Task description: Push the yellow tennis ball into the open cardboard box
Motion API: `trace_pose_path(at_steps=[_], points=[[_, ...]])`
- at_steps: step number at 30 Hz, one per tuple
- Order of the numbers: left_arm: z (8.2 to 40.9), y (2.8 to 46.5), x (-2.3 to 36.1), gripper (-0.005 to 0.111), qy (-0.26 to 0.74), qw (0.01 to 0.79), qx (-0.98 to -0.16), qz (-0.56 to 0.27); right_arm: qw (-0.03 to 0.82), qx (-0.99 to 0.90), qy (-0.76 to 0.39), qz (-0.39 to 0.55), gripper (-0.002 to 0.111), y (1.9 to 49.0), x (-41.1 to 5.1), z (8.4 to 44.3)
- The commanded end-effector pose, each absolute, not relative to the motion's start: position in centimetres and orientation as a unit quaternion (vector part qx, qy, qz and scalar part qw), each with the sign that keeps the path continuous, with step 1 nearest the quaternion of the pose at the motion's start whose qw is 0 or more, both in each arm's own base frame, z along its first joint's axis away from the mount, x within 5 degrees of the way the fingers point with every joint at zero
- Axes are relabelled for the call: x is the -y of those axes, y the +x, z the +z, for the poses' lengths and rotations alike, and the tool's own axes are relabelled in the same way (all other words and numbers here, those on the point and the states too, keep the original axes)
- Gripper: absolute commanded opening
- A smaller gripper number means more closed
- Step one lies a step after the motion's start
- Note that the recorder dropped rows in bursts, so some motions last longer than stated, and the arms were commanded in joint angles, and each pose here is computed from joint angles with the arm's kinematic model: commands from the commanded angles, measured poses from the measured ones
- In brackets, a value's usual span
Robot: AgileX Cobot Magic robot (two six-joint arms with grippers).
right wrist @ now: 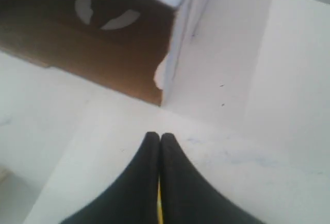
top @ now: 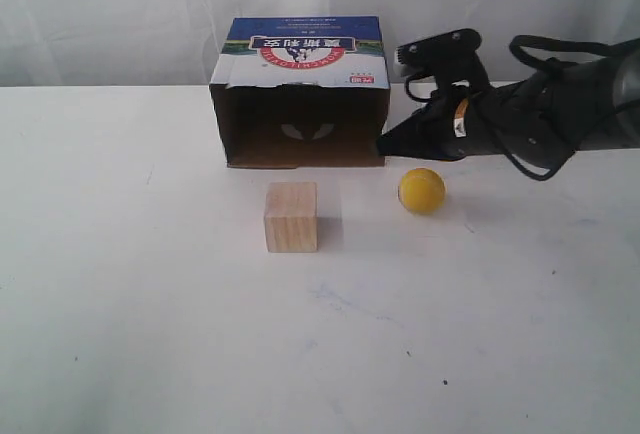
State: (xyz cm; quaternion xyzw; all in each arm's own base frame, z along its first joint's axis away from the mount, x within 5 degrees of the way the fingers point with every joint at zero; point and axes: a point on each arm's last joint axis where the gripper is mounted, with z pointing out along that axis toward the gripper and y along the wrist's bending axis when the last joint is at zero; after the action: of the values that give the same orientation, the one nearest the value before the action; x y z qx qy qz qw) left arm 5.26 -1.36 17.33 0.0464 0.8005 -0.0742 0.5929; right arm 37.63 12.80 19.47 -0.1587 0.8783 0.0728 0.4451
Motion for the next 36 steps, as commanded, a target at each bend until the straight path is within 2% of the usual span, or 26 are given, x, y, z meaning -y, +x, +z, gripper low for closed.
trace_pose_path(at_steps=[1, 4, 19, 29, 36], points=[[17.3, 5.2, 1.4, 0.0, 0.045, 0.592, -0.8, -0.08, 0.472, -0.87, -0.1, 0.1, 0.0, 39.2, -10.2, 18.8], [17.3, 5.2, 1.4, 0.0, 0.045, 0.592, -0.8, -0.08, 0.456, -0.882, -0.066, 0.098, 0.0, 39.5, -9.2, 18.0], [17.3, 5.2, 1.4, 0.0, 0.045, 0.592, -0.8, -0.08, 0.448, -0.881, -0.089, 0.123, 0.0, 40.2, -10.1, 14.3], [17.3, 5.2, 1.4, 0.0, 0.045, 0.592, -0.8, -0.08, 0.455, -0.852, -0.145, 0.215, 0.0, 39.7, -11.9, 14.9], [17.3, 5.2, 1.4, 0.0, 0.045, 0.592, -0.8, -0.08, 0.451, -0.853, -0.143, 0.222, 0.0, 39.7, -12.0, 14.9]])
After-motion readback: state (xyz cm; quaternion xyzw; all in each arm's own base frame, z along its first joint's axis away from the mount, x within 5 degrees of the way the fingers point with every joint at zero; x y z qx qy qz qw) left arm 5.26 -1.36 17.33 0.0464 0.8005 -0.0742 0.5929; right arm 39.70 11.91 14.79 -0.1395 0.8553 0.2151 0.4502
